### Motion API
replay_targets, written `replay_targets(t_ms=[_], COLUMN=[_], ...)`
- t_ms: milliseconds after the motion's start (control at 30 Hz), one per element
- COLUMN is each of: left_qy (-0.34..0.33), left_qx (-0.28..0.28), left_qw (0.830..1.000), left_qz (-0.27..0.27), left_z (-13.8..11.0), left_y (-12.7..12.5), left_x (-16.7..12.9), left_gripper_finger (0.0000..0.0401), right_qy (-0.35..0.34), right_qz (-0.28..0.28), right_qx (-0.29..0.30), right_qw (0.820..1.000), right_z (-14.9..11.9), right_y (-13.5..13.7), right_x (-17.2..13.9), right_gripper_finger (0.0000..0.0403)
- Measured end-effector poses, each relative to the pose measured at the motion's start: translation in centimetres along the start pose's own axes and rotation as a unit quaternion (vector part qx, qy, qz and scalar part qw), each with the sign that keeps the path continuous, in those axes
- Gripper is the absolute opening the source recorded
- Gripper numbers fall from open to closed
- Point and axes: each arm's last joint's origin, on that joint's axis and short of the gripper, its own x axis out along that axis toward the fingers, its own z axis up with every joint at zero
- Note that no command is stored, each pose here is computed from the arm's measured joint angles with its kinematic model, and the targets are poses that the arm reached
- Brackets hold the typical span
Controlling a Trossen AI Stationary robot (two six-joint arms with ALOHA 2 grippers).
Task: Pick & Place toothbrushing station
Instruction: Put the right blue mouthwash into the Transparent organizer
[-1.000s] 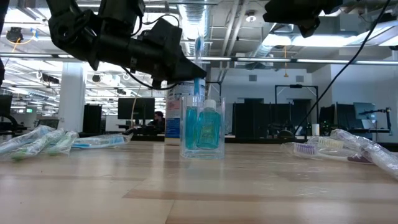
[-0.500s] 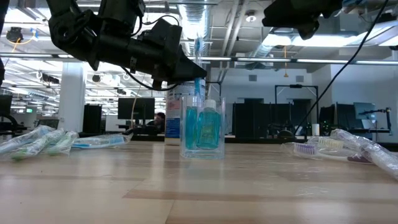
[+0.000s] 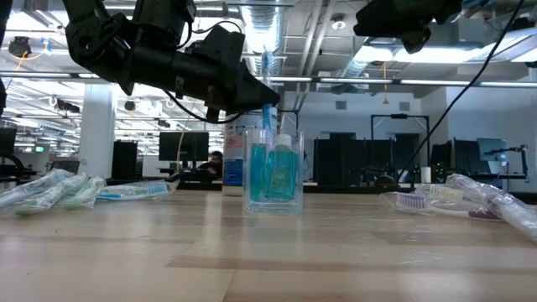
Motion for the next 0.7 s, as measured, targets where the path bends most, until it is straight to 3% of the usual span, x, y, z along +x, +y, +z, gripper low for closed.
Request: replay_targets(t_ms=[333,700], left_qy=[0.0,-0.001], left_qx=[0.0,0.002], left_qw=[1.0,1.0], left_qz=[0.0,0.0], left_z=[0.0,0.14], left_y=[0.0,-0.01], left_x=[0.0,-0.06], left_gripper_finger=[0.0125,0.0125], right_qy=[0.0,0.0], right_qz=[0.0,0.0], right_qx=[0.0,0.0], right_qw=[1.0,1.0], right_z=[0.01,0.01], right_y=[0.0,-0.01], right_x=[-0.01,-0.01], right_gripper_finger=[0.0098,0.0098])
